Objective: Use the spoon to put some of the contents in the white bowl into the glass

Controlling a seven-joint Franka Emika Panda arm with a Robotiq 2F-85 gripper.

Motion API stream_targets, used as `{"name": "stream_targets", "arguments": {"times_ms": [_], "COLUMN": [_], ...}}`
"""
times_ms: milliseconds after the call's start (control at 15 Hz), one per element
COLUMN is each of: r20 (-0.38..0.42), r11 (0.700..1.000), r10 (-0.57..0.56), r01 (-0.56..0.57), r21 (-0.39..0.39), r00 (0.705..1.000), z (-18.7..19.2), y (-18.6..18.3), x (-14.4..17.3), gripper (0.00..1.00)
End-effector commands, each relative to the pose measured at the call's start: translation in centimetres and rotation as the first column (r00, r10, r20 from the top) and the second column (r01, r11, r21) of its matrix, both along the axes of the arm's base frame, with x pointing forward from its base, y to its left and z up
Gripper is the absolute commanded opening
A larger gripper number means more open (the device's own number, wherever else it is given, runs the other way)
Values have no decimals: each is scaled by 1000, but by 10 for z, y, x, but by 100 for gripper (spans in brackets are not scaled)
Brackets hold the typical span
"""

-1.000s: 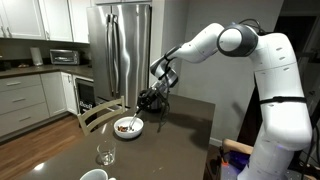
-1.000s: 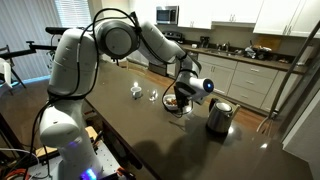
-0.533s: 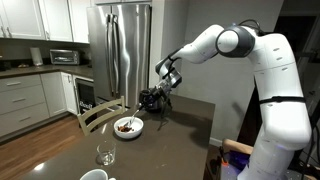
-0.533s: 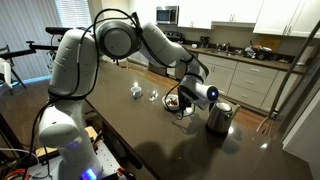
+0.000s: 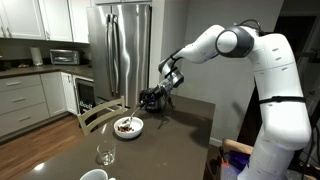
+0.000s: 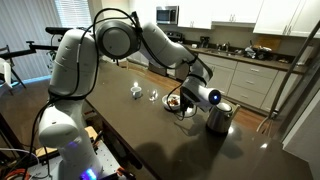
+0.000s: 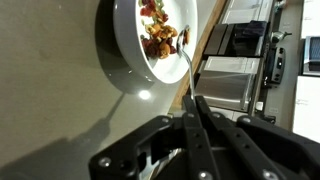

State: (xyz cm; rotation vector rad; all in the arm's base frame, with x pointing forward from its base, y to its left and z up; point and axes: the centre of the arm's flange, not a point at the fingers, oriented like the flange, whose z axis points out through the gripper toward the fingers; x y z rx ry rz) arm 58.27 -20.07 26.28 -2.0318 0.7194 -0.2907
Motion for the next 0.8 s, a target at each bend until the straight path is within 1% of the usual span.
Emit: {"name": "stream_targets", "arguments": {"times_ms": [0,467,733], "r20": [36,58,69], "r11": [999,996,992], "r10": [0,28,64], "r01": [-1,-32,-71], "r21": [38,86,105], "r00": [999,998,996], "z": [2,13,23], "y": [0,22,43], "x": [-2,-3,-1], "gripper": [5,5,5]}}
